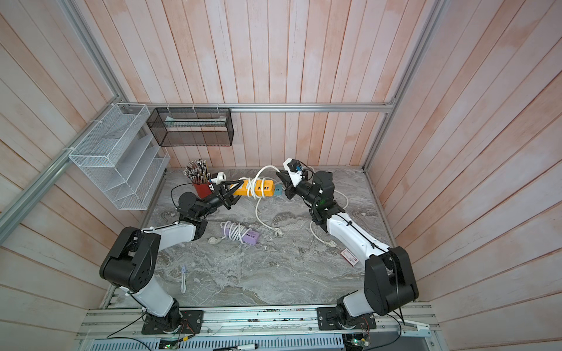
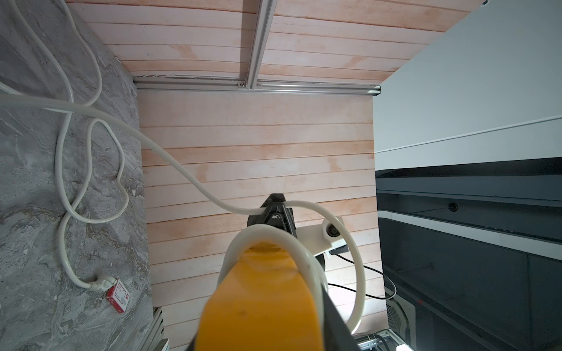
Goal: Unwrap the cord wrapped around the power strip
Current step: Unwrap the power cord from the power strip.
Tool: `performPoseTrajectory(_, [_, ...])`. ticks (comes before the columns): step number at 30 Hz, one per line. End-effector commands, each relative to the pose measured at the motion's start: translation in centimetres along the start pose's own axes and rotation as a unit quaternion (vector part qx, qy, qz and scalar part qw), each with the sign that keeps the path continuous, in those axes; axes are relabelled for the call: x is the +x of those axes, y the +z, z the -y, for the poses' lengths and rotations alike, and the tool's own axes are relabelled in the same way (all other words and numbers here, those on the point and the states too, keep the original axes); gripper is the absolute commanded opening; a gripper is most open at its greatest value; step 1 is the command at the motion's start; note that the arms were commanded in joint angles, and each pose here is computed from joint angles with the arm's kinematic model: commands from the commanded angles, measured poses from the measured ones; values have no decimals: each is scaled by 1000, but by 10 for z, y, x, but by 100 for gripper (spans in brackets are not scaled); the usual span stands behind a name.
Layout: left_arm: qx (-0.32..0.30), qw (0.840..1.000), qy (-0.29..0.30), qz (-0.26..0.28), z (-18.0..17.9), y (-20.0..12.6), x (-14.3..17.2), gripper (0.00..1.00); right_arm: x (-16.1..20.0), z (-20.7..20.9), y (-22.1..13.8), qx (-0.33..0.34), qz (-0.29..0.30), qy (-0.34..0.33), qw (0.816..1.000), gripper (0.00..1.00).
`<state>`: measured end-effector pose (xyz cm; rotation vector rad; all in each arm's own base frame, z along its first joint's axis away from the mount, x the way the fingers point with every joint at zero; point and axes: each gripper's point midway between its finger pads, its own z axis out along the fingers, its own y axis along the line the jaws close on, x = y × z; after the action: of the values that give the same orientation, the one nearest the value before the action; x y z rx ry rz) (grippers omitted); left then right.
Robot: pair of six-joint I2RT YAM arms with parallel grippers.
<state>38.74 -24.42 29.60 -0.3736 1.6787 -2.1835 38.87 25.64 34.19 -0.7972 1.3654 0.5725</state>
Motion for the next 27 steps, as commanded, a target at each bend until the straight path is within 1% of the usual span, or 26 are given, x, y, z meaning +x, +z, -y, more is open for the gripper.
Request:
performPoseTrajectory(1, [34,999,20,1,12,6,-5,0,-27,-27,-9,-39,4,-16,999,0])
performPoseTrajectory(9, [56,998,37,13,29,14,-27,0,-17,-90,-17,-105,-35,-2,994,0])
performPoseTrajectory(14, [69,996,48,16,43,18,-37,0,14,-121,-13,-145,-82,23,986,0])
performPoseTrajectory(18, [79,995,53,15,54,20,-38,0,39,-131,-9,-160,-109,44,980,0])
performPoseTrajectory(27, [91,994,65,19,72,13,-39,0,94,-133,1,-156,-176,66,970,0])
